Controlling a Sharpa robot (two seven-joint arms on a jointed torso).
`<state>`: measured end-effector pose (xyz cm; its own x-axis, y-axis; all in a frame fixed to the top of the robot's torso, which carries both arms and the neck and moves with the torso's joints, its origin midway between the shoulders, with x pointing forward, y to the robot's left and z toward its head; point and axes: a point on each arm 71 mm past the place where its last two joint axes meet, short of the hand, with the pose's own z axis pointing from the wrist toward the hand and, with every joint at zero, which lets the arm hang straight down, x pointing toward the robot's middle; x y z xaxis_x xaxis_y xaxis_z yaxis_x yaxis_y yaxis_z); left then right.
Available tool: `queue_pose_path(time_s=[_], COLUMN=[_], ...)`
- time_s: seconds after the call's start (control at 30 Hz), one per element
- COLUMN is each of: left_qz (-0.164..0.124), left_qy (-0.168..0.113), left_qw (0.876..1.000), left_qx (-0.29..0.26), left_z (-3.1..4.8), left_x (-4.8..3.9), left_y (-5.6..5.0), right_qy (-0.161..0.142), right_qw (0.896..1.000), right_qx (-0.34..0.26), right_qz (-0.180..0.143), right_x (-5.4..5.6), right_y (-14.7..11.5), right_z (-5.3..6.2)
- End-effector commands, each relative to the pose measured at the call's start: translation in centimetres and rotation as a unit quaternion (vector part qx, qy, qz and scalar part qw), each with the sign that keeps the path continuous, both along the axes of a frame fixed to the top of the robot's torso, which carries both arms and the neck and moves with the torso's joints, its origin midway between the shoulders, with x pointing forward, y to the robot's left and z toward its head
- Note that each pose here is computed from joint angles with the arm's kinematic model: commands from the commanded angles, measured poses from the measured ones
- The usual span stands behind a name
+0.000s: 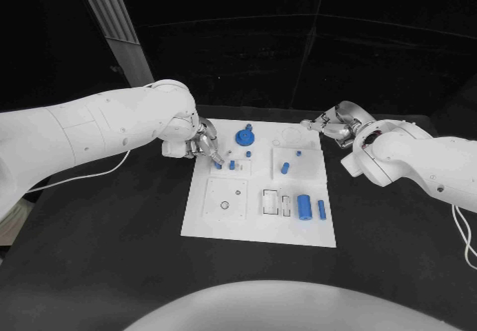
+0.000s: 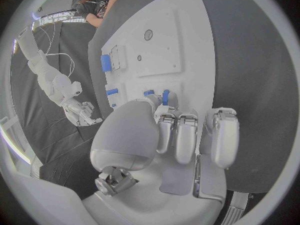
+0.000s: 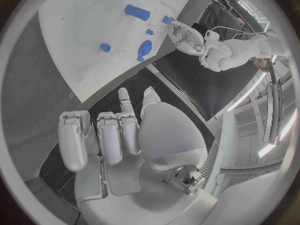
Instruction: Assemble the parts on the task board
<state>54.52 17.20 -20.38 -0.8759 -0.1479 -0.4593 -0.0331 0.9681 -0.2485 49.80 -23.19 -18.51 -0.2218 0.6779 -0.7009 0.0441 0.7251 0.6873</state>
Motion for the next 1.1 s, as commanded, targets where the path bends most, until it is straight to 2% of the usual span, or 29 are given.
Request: queue_pose_path(time_s=[0.03, 1.1], left_qz=[-0.006, -0.003], left_qy=[0.011, 0.004], left_qw=[1.000, 1.000], left_qx=[0.007, -0.001], left_z=[-1.03, -1.17], left_x=[-0.50, -0.69], left_y=[-0.02, -0.27], right_qy=[-0.001, -0.001], right_qw=[1.000, 1.000], right_qx=[0.000, 0.000], right_qz=[0.002, 0.001], right_x=[0.00, 0.01], right_y=[0.02, -0.01], right_z=[0.11, 0.10])
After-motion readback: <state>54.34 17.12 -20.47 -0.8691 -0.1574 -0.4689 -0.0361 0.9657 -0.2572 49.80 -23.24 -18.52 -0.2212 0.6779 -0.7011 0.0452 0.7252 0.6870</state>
